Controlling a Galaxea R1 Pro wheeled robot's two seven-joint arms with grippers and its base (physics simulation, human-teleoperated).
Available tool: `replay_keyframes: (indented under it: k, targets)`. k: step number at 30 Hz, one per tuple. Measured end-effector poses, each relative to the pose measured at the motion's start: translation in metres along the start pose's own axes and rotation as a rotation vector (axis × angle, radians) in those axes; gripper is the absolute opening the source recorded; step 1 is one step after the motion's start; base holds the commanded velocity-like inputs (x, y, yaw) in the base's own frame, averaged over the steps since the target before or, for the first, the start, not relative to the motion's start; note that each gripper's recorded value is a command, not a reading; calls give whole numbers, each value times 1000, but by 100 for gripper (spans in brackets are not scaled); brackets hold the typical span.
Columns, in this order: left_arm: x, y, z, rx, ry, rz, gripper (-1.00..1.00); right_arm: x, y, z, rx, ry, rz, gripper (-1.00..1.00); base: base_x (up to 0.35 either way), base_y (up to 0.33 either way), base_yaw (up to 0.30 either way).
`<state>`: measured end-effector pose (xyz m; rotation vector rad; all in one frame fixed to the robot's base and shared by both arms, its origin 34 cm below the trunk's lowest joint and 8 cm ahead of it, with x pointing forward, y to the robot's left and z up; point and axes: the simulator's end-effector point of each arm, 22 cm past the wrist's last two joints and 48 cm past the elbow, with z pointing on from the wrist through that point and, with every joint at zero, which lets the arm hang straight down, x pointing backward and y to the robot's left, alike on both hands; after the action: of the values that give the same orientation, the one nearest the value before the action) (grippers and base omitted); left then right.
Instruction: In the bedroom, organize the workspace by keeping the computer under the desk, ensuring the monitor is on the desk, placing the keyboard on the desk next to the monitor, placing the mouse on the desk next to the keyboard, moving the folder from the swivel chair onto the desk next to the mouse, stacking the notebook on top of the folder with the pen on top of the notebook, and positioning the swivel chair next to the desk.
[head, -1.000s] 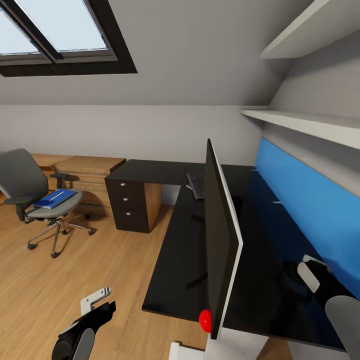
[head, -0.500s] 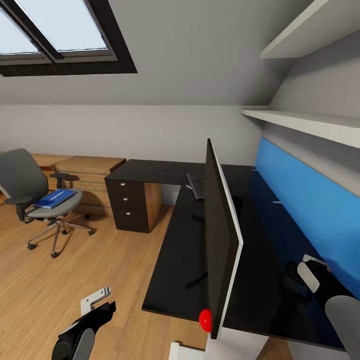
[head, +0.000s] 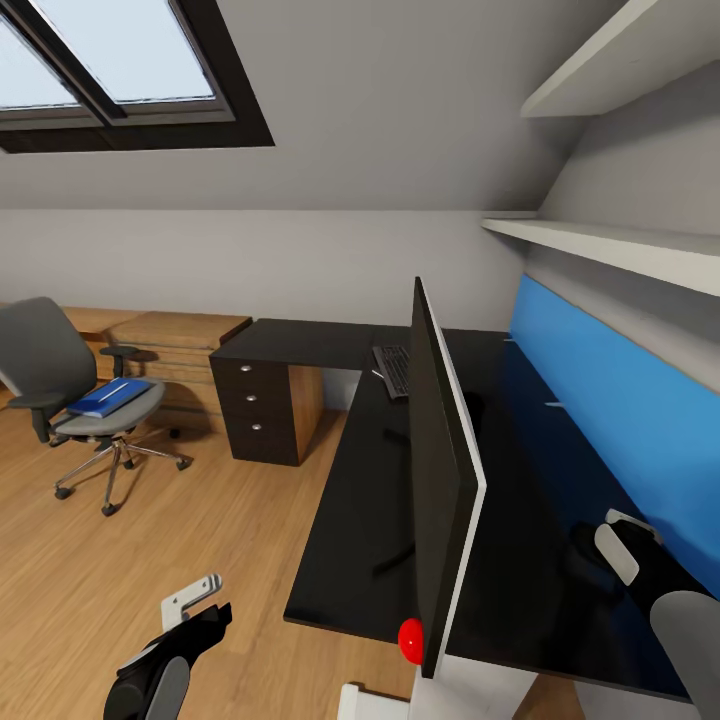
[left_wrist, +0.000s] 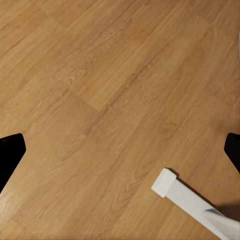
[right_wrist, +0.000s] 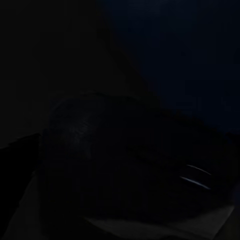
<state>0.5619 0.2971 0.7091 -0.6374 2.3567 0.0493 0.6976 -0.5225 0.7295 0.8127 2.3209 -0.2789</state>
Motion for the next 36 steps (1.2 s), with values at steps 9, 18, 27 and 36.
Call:
replay_keyframes:
  k: [9, 18, 27, 36]
  targets:
    - [-5, -1, -7, 1, 3, 2, 100, -27, 10, -14, -27, -42, 11, -100, 0, 0, 0]
    - [-14, -1, -18, -6, 4, 6, 100, -50, 17, -31, -43, -73, 13, -100, -7, 0, 0]
    - [-22, -3, -28, -6, 7, 6, 100, -104, 57, -74, -118, -199, 18, -100, -267, 58, 0]
    - [-31, -5, -38, -7, 2, 6, 100, -105, 67, -86, -113, -199, 21, -100, -324, 179, 0]
